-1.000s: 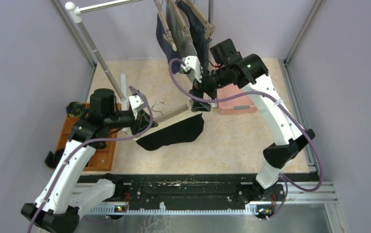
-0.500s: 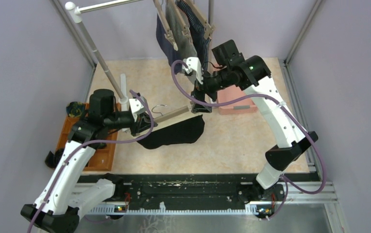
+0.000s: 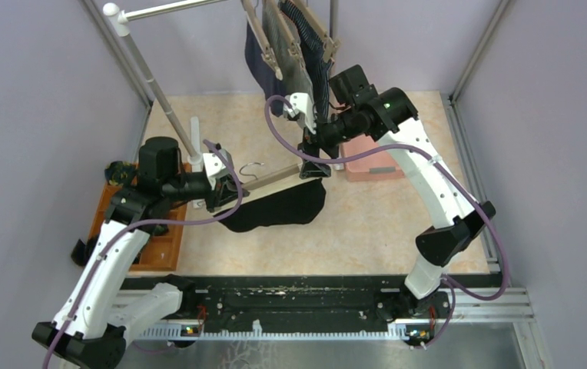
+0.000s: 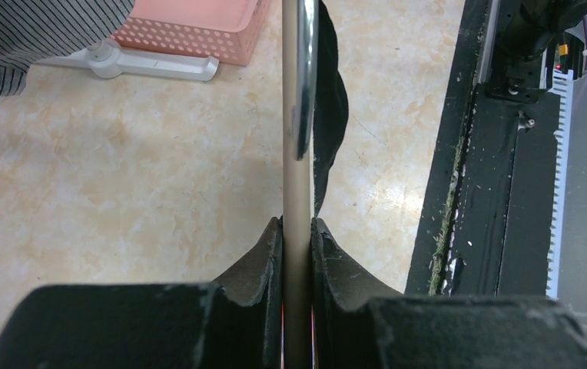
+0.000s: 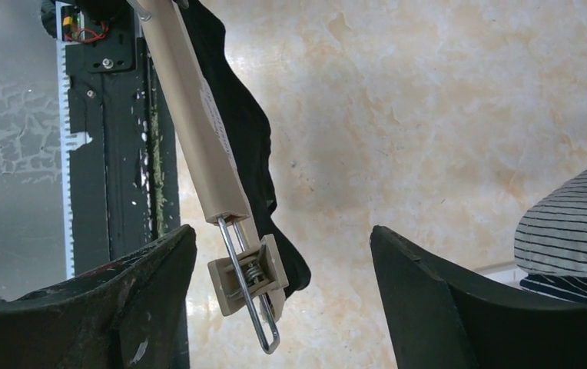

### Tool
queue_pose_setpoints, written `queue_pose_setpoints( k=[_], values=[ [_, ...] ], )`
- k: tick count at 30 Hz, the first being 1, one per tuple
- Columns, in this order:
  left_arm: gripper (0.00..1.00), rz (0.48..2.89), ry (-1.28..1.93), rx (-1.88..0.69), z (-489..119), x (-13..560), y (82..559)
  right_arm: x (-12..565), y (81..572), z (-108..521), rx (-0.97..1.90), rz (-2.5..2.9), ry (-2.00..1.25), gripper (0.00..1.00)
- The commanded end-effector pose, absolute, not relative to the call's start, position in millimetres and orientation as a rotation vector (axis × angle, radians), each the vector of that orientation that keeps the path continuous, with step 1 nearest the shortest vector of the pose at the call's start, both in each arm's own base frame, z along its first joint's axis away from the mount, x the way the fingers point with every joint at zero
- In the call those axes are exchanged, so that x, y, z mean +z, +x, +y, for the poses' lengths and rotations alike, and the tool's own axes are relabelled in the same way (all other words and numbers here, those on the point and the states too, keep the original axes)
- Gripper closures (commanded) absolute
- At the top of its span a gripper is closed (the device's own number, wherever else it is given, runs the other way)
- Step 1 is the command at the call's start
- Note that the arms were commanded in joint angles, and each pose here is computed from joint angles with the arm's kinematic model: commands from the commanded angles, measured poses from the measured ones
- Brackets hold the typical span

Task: Remove the underwear clipped to the hanger
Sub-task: Remove the underwear from the hanger.

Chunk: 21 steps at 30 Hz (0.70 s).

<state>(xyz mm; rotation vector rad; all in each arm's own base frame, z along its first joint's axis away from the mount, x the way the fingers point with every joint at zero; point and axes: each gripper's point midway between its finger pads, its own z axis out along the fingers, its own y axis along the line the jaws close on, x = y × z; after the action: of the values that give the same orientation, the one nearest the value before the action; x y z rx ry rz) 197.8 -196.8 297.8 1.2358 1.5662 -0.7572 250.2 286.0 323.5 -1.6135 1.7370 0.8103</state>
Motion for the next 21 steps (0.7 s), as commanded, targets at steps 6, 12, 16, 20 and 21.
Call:
queue_pose_setpoints(
  k=[6, 12, 16, 20, 21],
  values=[
    [1.0, 1.523, 1.248, -0.769, -201, 311, 195, 333, 249, 294, 0.809, 1.664, -1.612, 0.32],
    [1.0, 1.543, 1.234, -0.756, -199, 308, 196, 331, 251, 292, 0.793, 1.674, -1.615, 0.39],
    [1.0, 1.557, 1.231, -0.749, -198, 307, 199, 330, 252, 292, 0.787, 1.678, -1.61, 0.39],
    [1.0, 1.567, 1.23, -0.744, -197, 305, 201, 338, 249, 288, 0.763, 1.66, -1.595, 0.37],
    [1.0, 1.567, 1.23, -0.744, -198, 305, 201, 341, 248, 286, 0.759, 1.649, -1.594, 0.38]
  ],
)
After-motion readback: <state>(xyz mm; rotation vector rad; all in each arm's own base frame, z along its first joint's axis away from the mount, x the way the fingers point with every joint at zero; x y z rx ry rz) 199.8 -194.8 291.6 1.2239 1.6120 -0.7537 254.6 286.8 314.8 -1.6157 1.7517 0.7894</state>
